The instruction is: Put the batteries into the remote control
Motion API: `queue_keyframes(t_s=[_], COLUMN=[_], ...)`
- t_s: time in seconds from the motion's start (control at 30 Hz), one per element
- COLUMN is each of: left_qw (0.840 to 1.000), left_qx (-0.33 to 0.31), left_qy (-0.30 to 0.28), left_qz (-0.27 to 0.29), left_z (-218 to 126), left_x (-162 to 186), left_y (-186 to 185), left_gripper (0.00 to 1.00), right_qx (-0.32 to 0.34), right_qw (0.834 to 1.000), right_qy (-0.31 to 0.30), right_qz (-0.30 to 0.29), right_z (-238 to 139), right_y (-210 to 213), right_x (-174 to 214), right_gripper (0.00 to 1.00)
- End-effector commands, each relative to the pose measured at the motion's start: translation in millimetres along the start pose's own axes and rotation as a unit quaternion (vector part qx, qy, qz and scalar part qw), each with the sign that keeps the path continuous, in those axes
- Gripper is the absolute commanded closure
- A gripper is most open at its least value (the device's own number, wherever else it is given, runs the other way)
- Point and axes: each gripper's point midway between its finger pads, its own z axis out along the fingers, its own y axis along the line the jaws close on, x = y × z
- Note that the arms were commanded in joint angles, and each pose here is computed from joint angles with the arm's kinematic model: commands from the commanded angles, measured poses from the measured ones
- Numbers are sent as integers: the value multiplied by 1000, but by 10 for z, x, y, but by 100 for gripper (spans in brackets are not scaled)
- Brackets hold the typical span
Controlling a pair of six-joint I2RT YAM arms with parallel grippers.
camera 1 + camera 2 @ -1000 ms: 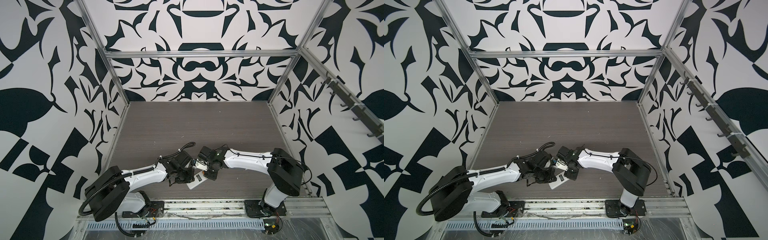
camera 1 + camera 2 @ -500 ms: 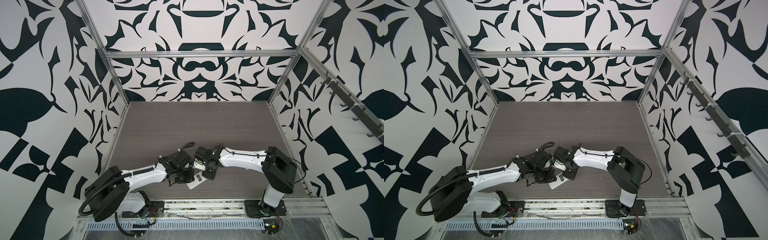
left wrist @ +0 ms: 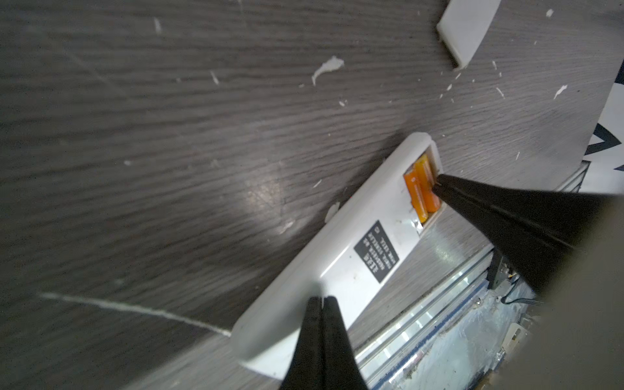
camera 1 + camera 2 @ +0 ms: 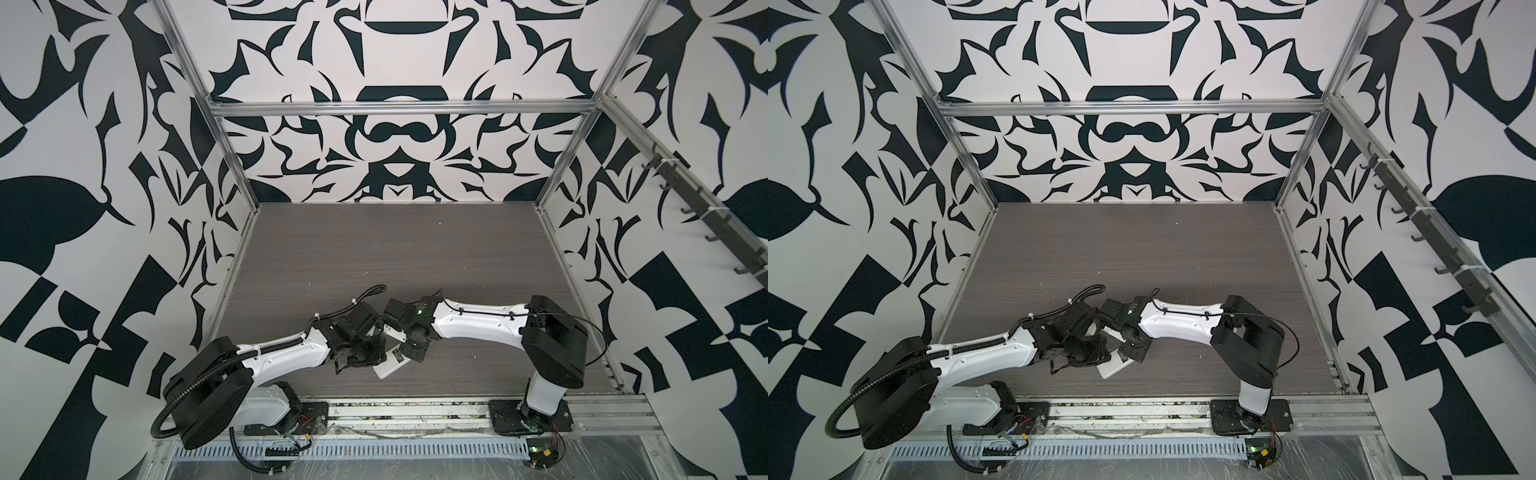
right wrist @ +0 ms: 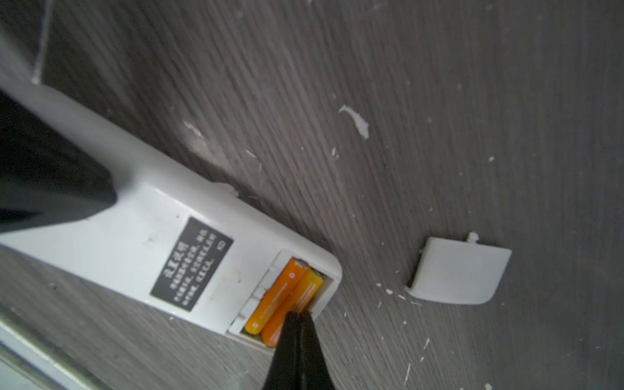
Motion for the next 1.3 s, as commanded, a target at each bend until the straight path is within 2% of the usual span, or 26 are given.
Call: queue_keyframes(t_s=[0.0,0.57,1.0,1.1,1.27], left_qw=[992,991,991,991,992], left_qx=[-118,-121,-122,-124,-120], left_qy=[44,44,43,44,39], left_qz=[-29,-31,-32,-29,-23], left_z=[77,75,66,62,33], left_x=[327,341,341,335,302], left_y=[667,691,693,687,647], left_gripper=[100,100,100,100,100], right_qx=[-16,-51,-45,-42,-39], right_qw=[998,998,998,998,993], right_qy=[-56,-35,4,-19,-82], right_qz=[15,25,40,48,75], right_z=[-184,78,298,170,-256], right_y=[6,35,11,-11,-142], right_x=[-191,-117,15,-58,-223], right_gripper=[100,100,100,100,98])
